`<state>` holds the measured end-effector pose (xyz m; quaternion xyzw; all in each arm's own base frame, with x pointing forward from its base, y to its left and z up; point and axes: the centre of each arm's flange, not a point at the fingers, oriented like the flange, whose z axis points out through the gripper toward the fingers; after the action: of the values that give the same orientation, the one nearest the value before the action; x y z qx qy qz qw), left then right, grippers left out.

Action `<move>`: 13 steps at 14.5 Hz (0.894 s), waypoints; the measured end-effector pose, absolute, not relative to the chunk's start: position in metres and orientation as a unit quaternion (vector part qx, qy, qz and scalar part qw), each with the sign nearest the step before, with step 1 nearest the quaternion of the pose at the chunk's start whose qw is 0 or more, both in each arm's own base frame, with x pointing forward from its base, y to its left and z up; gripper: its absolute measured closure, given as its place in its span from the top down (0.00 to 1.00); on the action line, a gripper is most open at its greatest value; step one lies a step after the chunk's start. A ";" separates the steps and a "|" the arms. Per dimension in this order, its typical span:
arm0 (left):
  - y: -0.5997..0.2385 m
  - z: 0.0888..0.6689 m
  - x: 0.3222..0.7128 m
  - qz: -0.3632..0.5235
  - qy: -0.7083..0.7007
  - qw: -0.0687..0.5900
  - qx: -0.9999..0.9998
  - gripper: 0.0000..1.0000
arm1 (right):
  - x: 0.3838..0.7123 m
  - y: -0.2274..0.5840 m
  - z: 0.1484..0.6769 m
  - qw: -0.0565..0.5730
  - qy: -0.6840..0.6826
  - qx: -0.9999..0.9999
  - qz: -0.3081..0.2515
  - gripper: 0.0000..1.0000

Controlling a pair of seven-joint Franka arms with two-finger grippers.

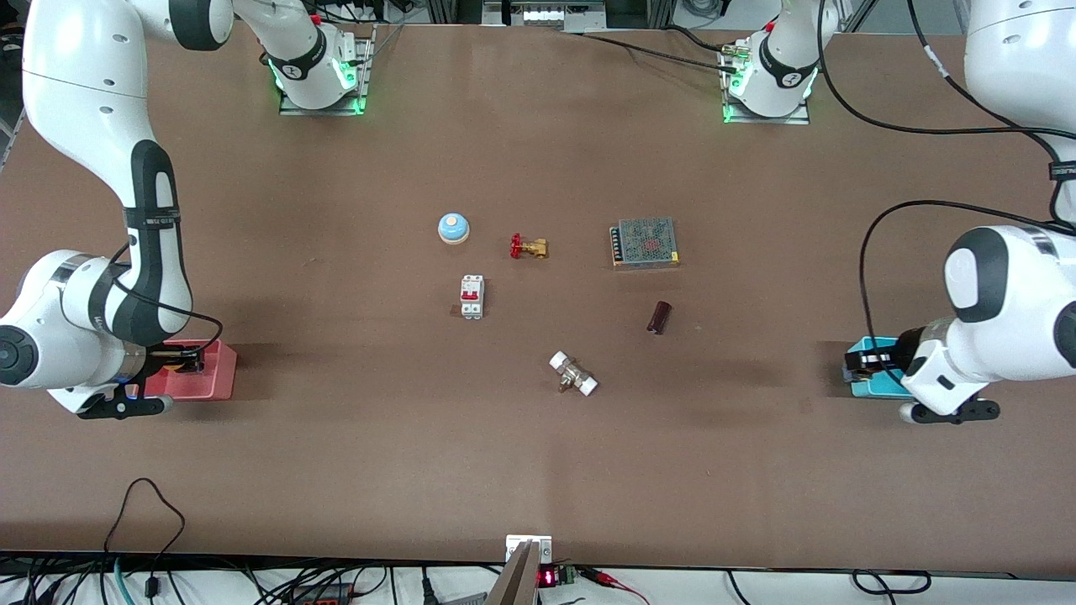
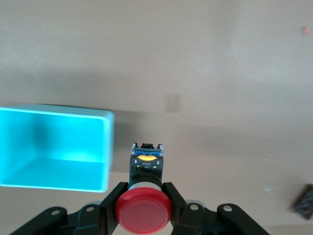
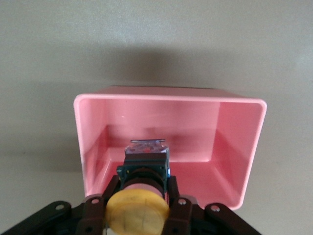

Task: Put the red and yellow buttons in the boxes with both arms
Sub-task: 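Lower the buttons into the boxes and open both grippers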

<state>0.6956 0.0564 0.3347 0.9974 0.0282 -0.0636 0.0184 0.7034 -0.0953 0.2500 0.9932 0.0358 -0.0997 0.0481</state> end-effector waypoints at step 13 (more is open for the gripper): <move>0.156 0.245 0.683 -0.095 -0.014 0.013 0.995 0.38 | 0.708 -0.109 0.232 0.058 0.042 0.994 -0.079 0.42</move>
<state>0.6826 0.1561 0.2449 0.9953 -0.0135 -0.0953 0.0131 0.7081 -0.1086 0.2319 0.9943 0.0417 -0.0789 0.0575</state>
